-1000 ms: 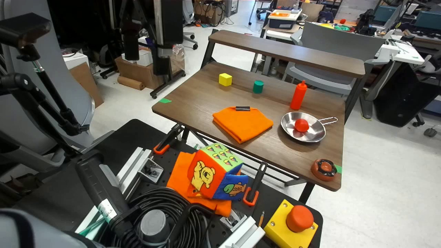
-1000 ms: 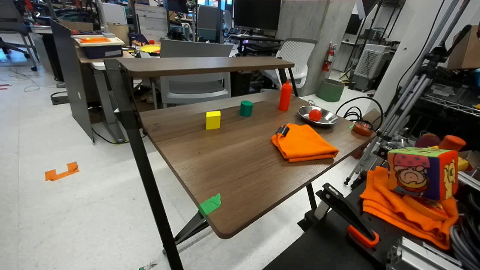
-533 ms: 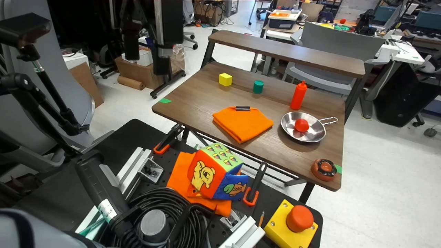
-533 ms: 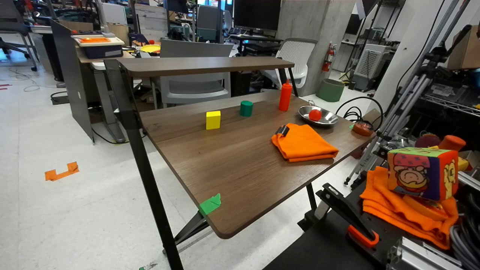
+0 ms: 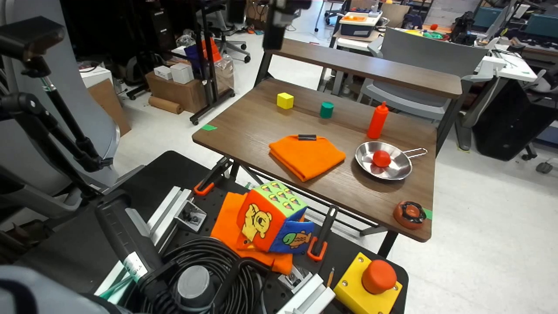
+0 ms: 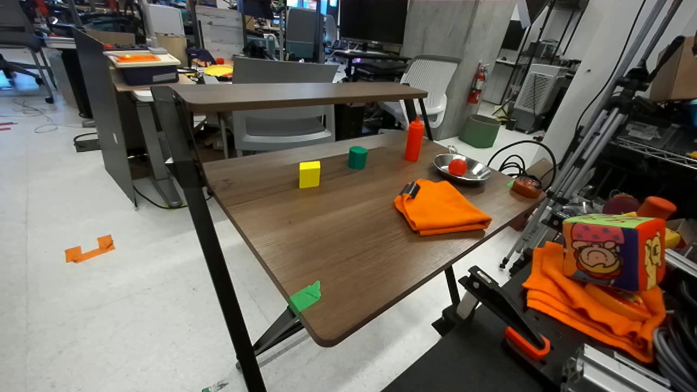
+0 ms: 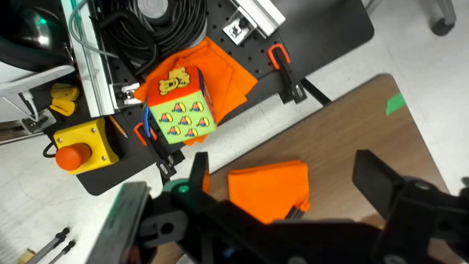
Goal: Pick up the red bowl from the pan and put it on the table
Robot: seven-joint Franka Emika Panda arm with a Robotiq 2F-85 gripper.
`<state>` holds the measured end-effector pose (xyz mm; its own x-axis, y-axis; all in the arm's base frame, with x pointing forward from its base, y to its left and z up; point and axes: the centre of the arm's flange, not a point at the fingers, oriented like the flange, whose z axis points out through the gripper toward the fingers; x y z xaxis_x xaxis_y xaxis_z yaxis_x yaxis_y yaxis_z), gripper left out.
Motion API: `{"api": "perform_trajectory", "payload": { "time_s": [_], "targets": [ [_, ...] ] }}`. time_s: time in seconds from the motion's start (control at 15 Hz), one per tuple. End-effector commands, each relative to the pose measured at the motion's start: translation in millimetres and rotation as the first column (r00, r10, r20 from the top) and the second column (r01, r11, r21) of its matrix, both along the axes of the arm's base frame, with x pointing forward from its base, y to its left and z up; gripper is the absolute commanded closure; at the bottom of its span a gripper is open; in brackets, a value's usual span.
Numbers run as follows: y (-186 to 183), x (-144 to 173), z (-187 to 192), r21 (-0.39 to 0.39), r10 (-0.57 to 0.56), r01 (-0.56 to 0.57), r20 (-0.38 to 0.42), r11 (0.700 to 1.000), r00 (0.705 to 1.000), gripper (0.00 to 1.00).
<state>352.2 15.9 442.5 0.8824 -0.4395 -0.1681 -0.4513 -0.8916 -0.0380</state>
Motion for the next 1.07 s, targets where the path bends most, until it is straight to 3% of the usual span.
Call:
{"api": "perform_trajectory", "payload": {
  "time_s": [0.0, 0.2, 0.53, 1.0],
  "targets": [
    [-68.0, 37.1, 20.7, 0.083, -0.16, 0.151, 0.111, 0.985, 0.981, 0.0],
    [-125.7, 57.7, 15.0, 0.133, -0.296, 0.274, 0.191, 0.953, 0.936, 0.0],
    [-188.5, 103.2, -40.1, 0.089, -0.42, 0.413, 0.278, 0.907, 0.864, 0.0],
    [-206.1, 153.0, -127.3, -0.009, -0.426, 0.45, 0.305, 0.893, 0.851, 0.0]
  ]
}}
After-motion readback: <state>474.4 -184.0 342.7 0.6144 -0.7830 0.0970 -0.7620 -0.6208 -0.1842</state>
